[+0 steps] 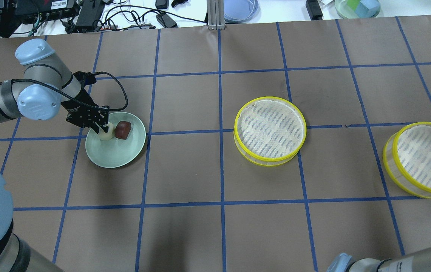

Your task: Stack buns with steamer

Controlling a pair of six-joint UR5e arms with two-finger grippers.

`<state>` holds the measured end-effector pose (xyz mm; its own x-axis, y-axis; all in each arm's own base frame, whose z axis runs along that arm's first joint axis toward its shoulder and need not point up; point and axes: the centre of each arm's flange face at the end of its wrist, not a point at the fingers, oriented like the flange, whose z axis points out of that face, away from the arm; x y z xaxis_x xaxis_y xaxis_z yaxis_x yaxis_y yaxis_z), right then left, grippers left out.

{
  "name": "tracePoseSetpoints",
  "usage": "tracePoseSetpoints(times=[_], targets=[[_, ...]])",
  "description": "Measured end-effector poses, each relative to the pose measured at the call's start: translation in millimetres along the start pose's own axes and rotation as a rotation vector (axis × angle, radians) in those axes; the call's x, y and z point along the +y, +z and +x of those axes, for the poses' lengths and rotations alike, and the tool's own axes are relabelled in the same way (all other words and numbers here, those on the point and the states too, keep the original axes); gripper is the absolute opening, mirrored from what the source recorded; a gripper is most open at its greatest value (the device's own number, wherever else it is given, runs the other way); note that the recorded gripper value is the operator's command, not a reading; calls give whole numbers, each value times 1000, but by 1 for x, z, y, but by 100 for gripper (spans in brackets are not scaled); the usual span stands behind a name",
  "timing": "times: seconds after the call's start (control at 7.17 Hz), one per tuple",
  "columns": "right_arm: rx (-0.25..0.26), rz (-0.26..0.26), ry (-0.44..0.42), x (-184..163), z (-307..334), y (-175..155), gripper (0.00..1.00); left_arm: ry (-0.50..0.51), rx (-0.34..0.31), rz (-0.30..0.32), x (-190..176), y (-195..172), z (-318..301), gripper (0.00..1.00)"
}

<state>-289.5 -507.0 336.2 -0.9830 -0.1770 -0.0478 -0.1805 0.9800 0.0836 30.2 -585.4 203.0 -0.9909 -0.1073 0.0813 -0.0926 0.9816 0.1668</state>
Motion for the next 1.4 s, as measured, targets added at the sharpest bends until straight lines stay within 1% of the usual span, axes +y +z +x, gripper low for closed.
tracePoseSetpoints(times=[0.14, 0.28, 0.42, 0.56, 0.7, 0.84, 0.98, 1.12, 1.26, 1.4], targets=[[-10, -12, 20, 24, 24, 34, 93, 6, -3, 3, 0, -2, 0, 0], [-4, -19, 40, 44, 35, 60, 89, 9, -5, 6, 0, -3, -1, 0], [2, -23, 55, 56, 40, 79, 74, 10, -6, 10, 1, -6, -1, 0], [-5, -31, 65, 63, 44, 92, 55, 12, -12, 27, 1, -16, 1, 0], [-20, -41, 76, 67, 50, 104, 29, 11, -21, 57, 2, -35, 8, 0], [-33, -48, 84, 70, 54, 113, 6, -6, -25, 94, 5, -62, 25, 0], [-40, -52, 87, 71, 56, 118, 0, -36, -30, 127, 8, -90, 61, 0], [-44, -55, 88, 71, 57, 121, 0, -66, -34, 152, 13, -112, 114, 0], [-46, -55, 88, 71, 58, 122, 0, -109, -26, 174, 22, -122, 173, 0], [-45, -54, 89, 71, 59, 119, 0, -158, -8, 202, 35, -124, 233, 0]])
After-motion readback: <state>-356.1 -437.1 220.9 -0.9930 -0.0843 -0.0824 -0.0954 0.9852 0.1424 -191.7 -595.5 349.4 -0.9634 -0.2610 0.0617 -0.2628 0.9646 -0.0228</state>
